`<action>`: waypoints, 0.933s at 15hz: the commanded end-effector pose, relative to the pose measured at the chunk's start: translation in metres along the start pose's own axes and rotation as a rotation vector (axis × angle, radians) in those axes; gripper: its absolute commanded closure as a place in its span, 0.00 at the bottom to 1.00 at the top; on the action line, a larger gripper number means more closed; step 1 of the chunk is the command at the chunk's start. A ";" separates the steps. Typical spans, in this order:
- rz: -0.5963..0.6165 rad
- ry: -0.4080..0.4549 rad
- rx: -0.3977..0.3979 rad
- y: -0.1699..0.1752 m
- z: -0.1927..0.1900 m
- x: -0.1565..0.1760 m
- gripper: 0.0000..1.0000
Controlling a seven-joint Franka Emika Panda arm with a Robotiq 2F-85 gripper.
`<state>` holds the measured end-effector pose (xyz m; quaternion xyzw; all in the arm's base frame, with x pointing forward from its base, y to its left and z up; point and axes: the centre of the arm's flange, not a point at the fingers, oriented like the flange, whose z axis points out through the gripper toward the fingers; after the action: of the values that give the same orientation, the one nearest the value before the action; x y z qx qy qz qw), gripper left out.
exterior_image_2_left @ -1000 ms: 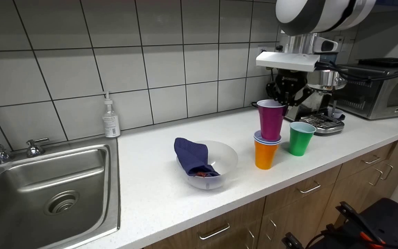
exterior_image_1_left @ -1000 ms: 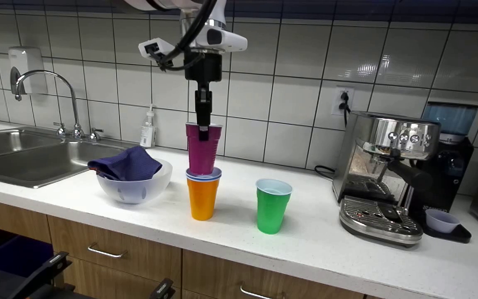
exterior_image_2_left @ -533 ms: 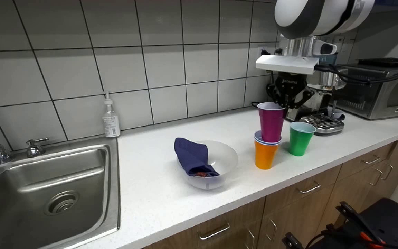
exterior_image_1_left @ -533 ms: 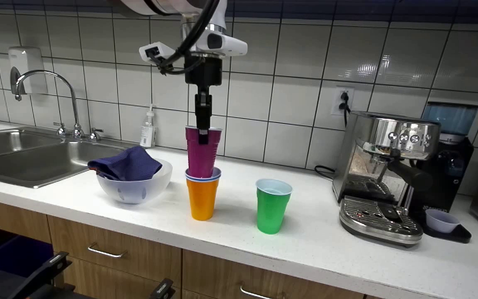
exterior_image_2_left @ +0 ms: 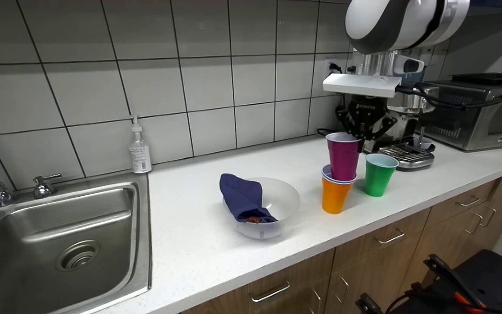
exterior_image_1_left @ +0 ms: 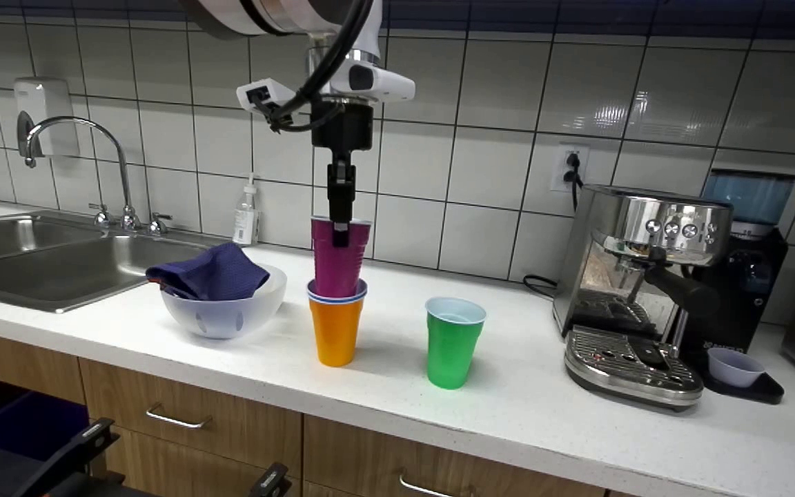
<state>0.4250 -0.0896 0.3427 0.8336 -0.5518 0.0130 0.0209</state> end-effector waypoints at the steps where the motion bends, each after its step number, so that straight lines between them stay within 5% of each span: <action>1: 0.024 0.016 -0.014 -0.008 0.001 0.008 0.99; 14: 0.019 0.005 -0.021 -0.030 0.014 0.017 0.99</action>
<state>0.4473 -0.0944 0.3291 0.8314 -0.5550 0.0039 0.0267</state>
